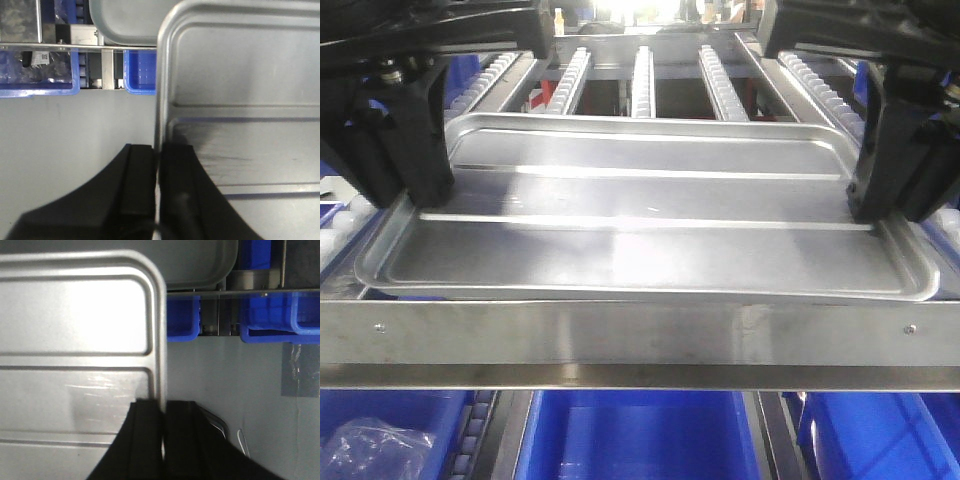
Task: Grab silver tray and place in blue box
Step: 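Lift the silver tray off the rack with both grippers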
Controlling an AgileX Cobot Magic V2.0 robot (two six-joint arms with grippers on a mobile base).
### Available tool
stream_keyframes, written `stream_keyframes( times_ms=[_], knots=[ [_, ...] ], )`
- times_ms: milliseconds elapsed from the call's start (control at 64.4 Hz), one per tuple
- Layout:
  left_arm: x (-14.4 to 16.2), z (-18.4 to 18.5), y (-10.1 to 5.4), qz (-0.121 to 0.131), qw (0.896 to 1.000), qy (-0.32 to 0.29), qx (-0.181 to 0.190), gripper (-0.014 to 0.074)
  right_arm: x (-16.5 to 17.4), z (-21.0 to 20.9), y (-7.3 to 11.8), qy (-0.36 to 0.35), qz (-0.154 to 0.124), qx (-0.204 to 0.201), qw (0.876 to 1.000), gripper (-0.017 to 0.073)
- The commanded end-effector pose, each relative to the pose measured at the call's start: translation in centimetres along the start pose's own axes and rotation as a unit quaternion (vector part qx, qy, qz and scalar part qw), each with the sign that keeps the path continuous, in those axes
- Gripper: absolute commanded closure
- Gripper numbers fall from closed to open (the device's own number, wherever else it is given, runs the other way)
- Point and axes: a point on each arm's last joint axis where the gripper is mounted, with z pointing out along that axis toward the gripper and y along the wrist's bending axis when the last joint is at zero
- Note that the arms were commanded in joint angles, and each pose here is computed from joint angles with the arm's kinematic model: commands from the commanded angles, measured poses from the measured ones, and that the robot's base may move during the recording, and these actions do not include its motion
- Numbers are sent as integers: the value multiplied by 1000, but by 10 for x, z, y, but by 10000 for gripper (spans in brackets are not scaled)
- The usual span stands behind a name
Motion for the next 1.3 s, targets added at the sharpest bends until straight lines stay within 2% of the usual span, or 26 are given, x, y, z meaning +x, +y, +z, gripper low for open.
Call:
stream_keyframes(
  times_ms=[0,373,637,1289],
  knots=[
    [-7,-19,-9,-9,997,-46,62,608,-9,-16,10,-49,6,-61,997,501],
    [-7,-19,-9,-9,997,-46,63,608,-9,-16,10,-50,6,-62,997,501],
    [-7,-19,-10,-13,997,-41,65,608,-6,-16,6,-33,6,-42,999,501],
    [-7,-19,-10,-13,997,-41,65,608,-6,-16,7,-33,6,-42,999,501]
  ],
)
